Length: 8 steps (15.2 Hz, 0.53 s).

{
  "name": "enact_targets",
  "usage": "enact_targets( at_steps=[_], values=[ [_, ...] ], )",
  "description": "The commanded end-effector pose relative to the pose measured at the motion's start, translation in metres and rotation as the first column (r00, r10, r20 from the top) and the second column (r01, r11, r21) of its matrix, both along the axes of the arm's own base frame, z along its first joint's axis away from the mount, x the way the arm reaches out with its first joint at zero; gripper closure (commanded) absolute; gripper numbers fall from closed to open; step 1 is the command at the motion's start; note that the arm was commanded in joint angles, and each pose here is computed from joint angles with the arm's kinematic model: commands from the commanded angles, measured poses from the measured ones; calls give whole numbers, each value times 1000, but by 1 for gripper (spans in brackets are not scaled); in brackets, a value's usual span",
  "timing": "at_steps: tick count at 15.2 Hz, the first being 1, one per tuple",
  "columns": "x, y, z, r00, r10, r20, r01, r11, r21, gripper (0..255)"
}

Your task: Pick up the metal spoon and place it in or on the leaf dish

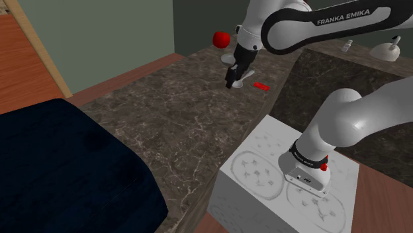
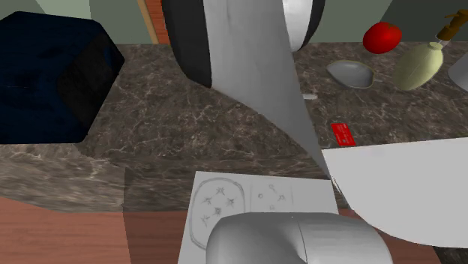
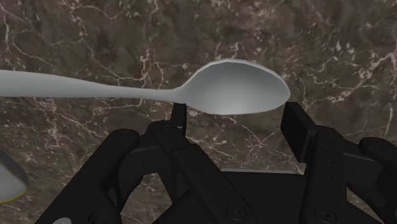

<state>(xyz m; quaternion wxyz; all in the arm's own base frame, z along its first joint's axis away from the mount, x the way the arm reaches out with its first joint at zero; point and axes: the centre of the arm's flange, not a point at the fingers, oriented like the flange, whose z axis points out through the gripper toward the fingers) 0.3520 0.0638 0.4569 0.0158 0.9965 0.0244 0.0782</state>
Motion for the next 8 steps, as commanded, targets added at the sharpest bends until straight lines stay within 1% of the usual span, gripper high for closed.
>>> enact_targets(
  at_steps=[1,8],
  values=[
    [14,-21,-1,1000,1,0,-1,1000,-1,255],
    [70,-96,1,1000,1,0,-1,1000,-1,255]
  ],
)
